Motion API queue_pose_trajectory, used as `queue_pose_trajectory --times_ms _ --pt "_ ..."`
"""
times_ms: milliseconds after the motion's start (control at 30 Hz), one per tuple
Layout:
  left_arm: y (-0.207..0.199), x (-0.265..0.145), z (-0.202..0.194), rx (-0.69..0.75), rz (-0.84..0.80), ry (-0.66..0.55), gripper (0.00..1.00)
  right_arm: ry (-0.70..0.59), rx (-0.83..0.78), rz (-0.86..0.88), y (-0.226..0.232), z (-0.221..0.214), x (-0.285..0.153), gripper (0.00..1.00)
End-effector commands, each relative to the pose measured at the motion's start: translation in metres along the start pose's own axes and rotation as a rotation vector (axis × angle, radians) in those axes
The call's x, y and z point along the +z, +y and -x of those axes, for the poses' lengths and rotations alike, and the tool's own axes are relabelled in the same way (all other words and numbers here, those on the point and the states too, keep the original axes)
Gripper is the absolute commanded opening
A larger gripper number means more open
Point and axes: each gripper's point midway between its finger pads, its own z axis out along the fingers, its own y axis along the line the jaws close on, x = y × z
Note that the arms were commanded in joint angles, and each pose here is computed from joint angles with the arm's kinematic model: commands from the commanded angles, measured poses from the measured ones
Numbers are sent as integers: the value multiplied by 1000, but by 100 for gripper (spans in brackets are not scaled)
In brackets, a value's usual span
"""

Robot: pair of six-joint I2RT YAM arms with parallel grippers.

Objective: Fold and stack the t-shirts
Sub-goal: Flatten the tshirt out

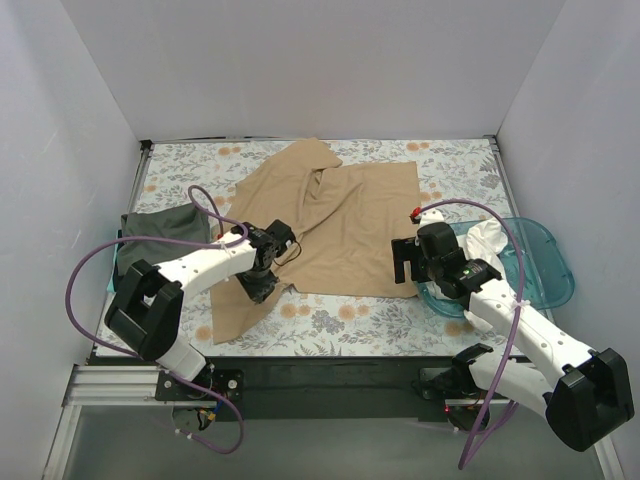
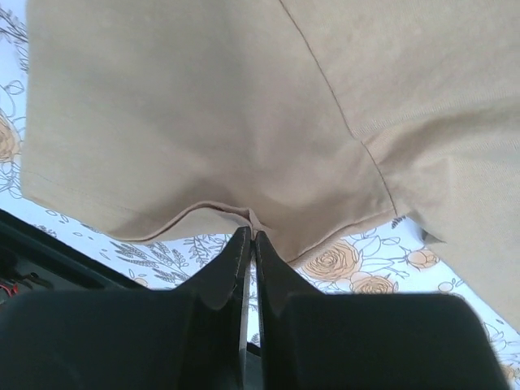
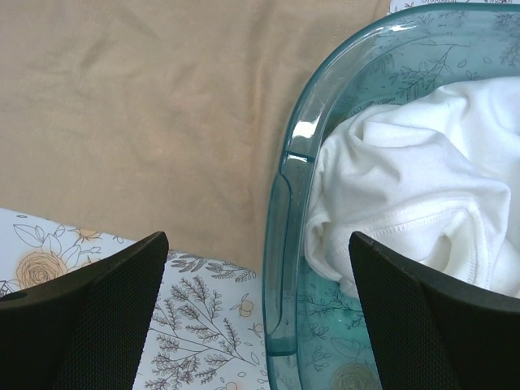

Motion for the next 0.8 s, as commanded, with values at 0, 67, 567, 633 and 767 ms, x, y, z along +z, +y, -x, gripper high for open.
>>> queue_pose_trajectory --times_ms 0,67,567,633,767 --pt "-10 -15 -10 4 -68 12 0 -24 -6 -15 -2 4 -1 98" --pt "-8 -18 -14 7 -65 14 0 -23 -7 -15 -3 3 -1 98" --pt "21 -29 -73 167 -39 50 30 -16 -6 -12 -1 3 1 98" --pt "16 -35 -82 214 -76 56 45 -22 -6 -12 -2 5 1 98" --pt "4 -47 -83 237 -166 38 75 -34 -8 3 1 9 -2 98"
